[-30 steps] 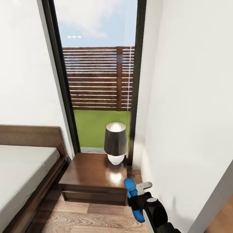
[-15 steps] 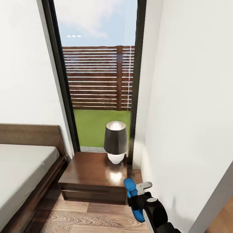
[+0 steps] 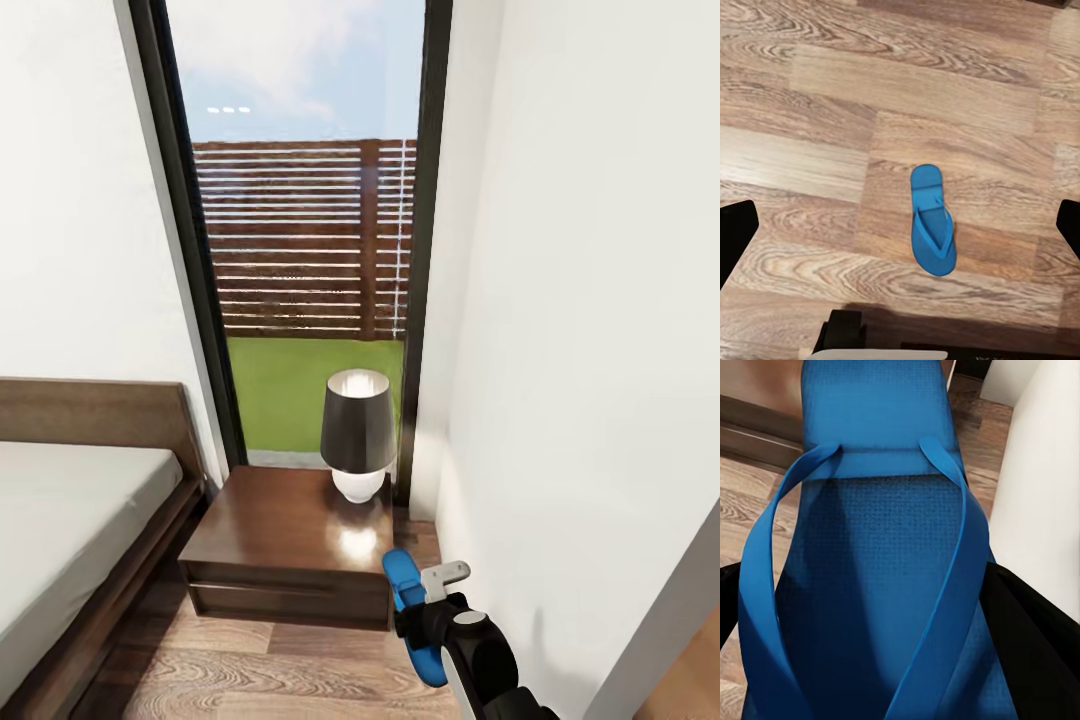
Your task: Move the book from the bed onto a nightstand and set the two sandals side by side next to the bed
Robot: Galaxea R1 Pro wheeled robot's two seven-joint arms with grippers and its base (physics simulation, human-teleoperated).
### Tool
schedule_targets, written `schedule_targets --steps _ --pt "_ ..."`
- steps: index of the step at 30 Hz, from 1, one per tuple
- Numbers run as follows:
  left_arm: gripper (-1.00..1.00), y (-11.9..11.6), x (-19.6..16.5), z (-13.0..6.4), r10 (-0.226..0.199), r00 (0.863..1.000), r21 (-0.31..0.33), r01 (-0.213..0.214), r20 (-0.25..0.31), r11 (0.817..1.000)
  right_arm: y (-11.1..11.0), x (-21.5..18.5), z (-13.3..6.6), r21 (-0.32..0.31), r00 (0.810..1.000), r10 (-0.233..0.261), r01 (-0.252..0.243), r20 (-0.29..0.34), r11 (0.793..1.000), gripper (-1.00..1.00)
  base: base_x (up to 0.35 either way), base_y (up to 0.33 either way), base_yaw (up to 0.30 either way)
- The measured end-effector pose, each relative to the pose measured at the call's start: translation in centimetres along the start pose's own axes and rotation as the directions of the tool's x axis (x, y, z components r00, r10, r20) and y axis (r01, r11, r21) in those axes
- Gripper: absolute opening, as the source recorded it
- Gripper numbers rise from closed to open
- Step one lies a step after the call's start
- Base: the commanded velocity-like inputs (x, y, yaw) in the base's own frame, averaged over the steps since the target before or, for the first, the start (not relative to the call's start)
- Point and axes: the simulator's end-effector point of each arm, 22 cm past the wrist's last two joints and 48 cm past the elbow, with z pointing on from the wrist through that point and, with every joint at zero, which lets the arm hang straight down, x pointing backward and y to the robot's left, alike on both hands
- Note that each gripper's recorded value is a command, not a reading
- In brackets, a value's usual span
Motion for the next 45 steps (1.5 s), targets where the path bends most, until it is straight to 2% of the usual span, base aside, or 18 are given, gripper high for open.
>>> schedule_targets --steps 9,16,23,32,45 --pt "1.00 0.1 0.6 1.3 0.000 1.000 -0.001 0.000 0.003 1.000 0.1 0.8 1.0 -0.001 1.000 0.001 -0.001 0.003 1.000 -1.00 0.000 0.000 0.000" --pt "1.00 0.2 1.1 2.3 0.000 1.000 -0.002 0.000 0.004 1.000 1.1 0.4 1.2 -0.014 0.999 -0.019 0.019 0.034 1.000 -1.00 0.000 0.000 0.000" --pt "1.00 0.3 1.7 3.3 0.001 1.000 -0.002 -0.001 0.004 1.000 1.2 0.5 1.2 -0.016 0.998 -0.017 0.018 0.058 1.000 -1.00 0.000 0.000 0.000" --pt "1.00 0.4 2.4 4.7 0.000 1.000 -0.002 0.000 0.004 1.000 1.2 1.6 1.5 -0.017 0.999 -0.013 0.014 0.050 1.000 -1.00 0.000 0.000 0.000" --pt "1.00 0.6 3.6 6.7 0.000 1.000 -0.003 0.000 0.005 1.000 1.0 3.3 3.1 -0.012 0.999 -0.006 0.007 0.047 1.000 -1.00 0.000 0.000 0.000"
